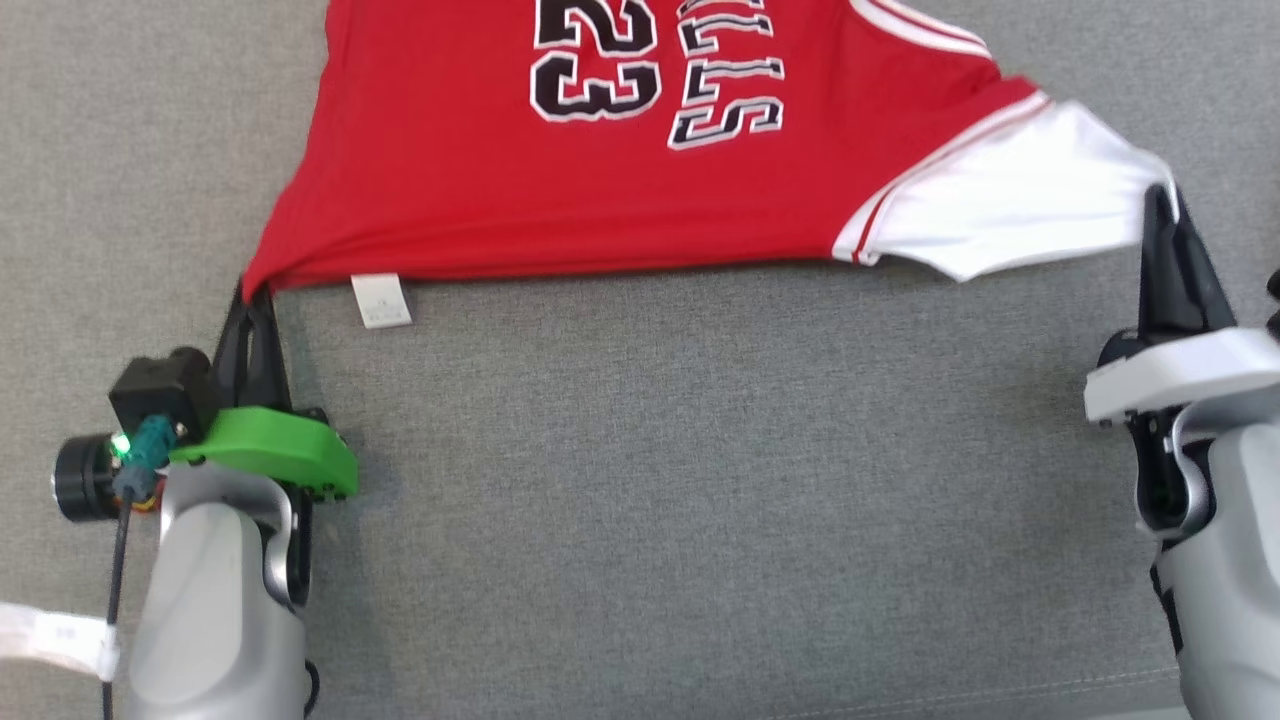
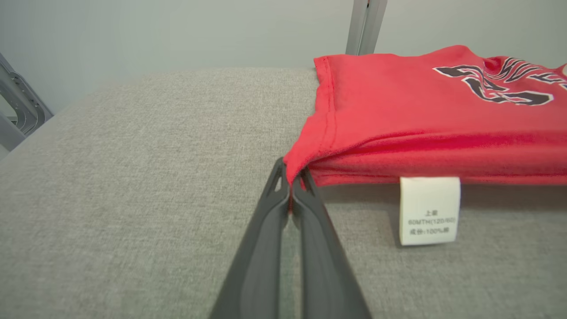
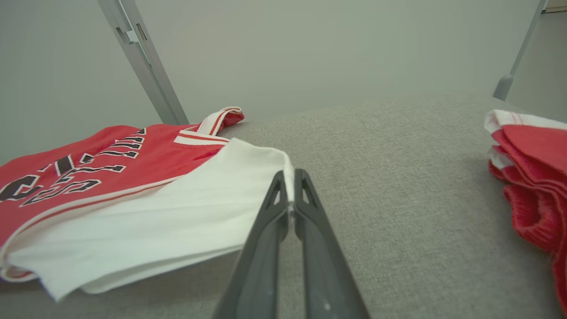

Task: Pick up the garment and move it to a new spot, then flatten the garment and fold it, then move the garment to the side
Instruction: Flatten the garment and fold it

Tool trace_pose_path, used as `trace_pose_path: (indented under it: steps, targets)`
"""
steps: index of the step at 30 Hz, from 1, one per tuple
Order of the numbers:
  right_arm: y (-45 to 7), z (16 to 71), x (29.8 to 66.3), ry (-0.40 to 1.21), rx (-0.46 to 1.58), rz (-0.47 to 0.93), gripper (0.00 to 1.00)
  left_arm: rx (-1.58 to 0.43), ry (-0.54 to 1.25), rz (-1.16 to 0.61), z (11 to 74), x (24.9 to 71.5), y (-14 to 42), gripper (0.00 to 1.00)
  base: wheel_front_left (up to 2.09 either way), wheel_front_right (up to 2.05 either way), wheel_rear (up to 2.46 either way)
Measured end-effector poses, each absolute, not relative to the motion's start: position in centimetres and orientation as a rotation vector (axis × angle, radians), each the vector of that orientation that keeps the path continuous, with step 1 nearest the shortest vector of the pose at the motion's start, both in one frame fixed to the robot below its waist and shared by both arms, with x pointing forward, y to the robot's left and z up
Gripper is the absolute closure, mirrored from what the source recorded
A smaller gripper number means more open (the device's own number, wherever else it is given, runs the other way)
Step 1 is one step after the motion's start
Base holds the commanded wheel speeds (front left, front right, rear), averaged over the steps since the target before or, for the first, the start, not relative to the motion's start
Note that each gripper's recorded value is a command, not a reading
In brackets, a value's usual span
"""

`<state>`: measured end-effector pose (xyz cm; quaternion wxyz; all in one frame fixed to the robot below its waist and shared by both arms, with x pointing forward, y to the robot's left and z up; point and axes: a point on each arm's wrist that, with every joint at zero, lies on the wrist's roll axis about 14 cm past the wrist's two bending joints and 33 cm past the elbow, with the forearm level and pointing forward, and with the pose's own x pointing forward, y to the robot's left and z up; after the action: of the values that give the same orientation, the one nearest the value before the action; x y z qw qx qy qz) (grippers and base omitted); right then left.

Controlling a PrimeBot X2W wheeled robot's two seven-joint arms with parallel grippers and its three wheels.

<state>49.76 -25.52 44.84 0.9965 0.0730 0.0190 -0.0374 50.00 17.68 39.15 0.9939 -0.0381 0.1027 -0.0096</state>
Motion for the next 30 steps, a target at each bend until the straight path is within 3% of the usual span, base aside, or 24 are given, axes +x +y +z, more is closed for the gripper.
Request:
trace_pose_path:
  steps: [20,30]
  targets:
    - [-23.4,40.6,33.5,0.239,0.266,-0.080,1.00,-0.167,0.303,0.041,38.7,35.0,18.4,1.00,0.00,0.00,0.00]
    - [-23.2,41.2,30.7,0.215,0.293,-0.075,1.00,-0.172,0.277,0.026,39.5,31.5,18.1,1.00,0.00,0.00,0.00]
